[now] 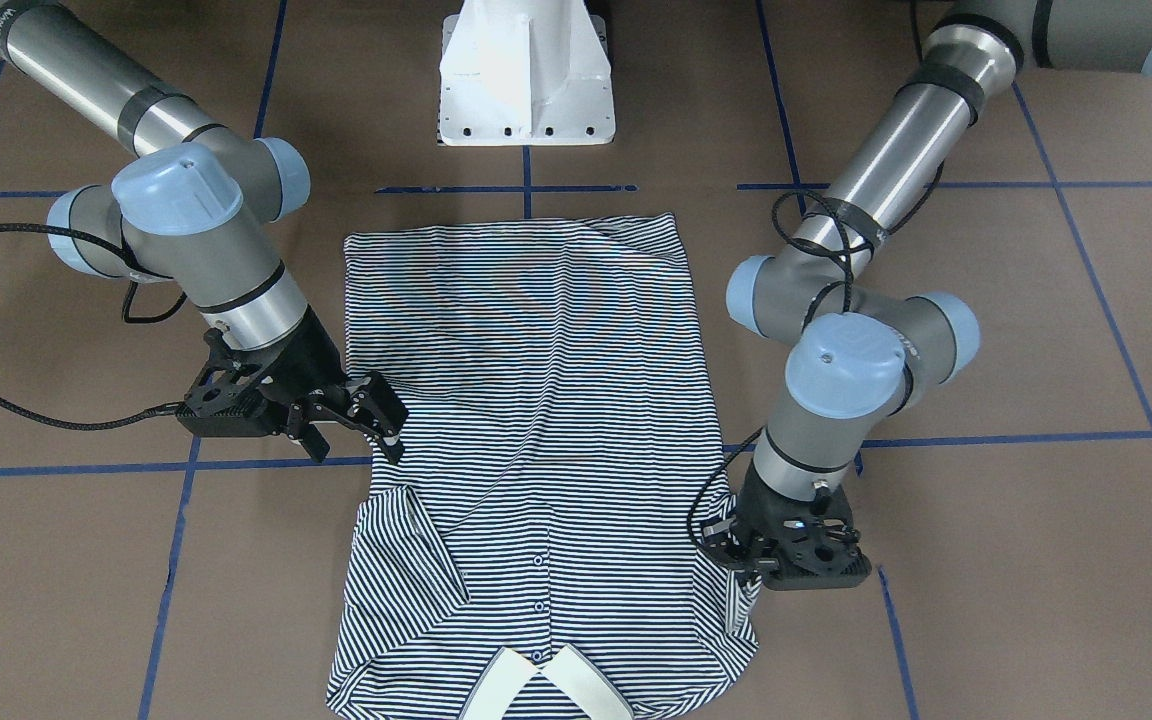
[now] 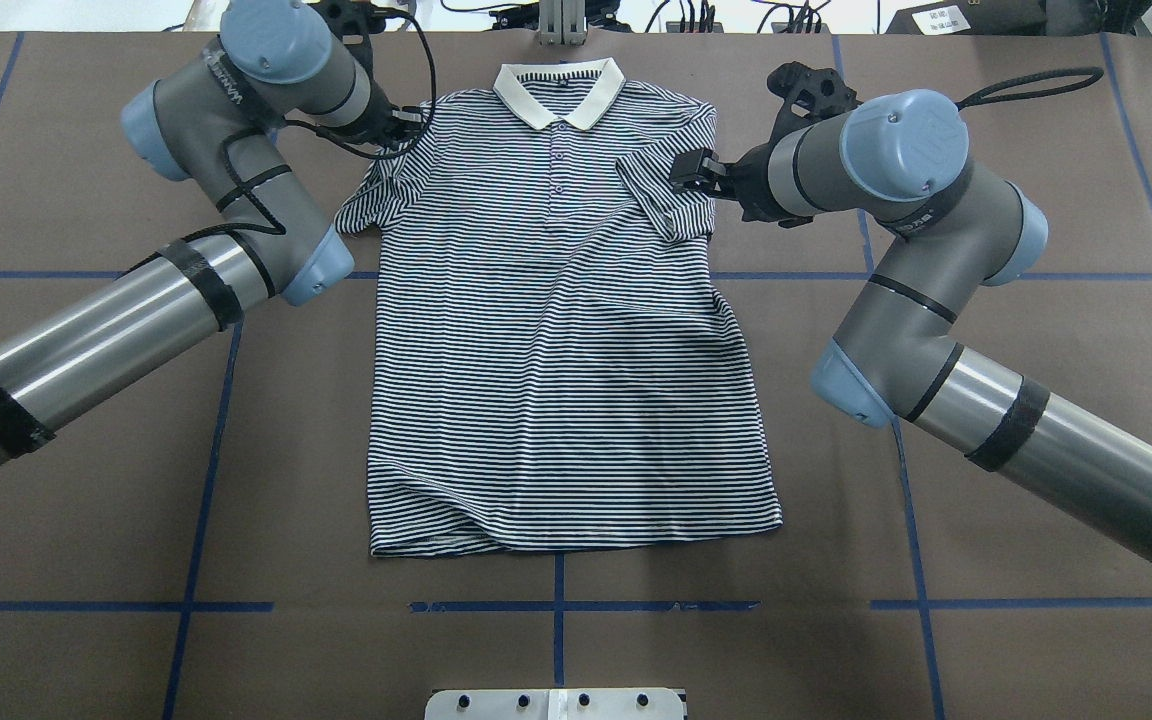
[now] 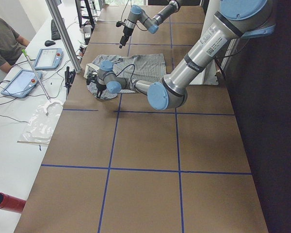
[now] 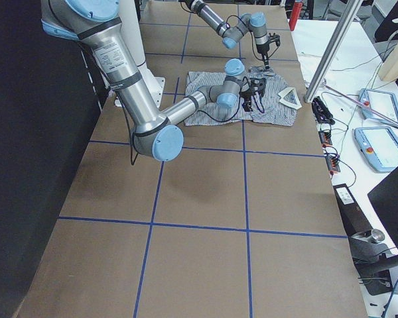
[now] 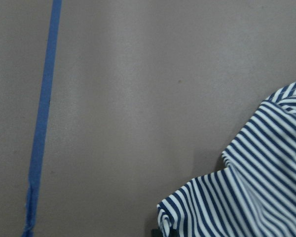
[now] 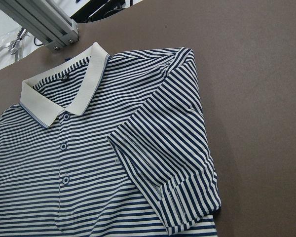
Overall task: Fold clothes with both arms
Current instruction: 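Fold the sleeve nearest the left gripper inward toward the collar, then move the right gripper to the hem corner nearest it while the left gripper withdraws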
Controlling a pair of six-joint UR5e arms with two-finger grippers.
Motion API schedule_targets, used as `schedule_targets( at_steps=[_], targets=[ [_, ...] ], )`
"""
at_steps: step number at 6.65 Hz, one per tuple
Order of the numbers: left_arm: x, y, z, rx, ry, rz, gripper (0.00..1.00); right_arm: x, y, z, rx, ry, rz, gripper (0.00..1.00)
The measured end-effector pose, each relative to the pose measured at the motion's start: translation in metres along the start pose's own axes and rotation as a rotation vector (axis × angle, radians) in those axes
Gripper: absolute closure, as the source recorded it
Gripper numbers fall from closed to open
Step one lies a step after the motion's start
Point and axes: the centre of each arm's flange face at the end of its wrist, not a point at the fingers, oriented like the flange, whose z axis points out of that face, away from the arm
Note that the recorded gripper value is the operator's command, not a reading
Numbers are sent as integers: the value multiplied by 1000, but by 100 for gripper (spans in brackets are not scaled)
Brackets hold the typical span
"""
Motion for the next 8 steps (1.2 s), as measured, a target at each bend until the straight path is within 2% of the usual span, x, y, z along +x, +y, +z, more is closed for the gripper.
schedule_targets(
  at_steps=[2,4,5,6,7,8],
  targets=[
    [41,28,12,-17,-13,-17,100,2,0,1,-1,2,0,0],
    [61,21,18,15,-22,-32,100,3,0,1,-2,2,1,0],
    [64,16,22,41,-22,-39,43,4,1,2,-3,3,0,0],
    [65,13,24,60,-19,-43,24,4,1,2,-5,3,-1,0],
    [70,10,14,74,2,-42,23,4,3,2,-9,1,-2,0],
    [70,17,-8,87,54,-40,20,7,12,-3,-19,-3,2,0]
  ],
)
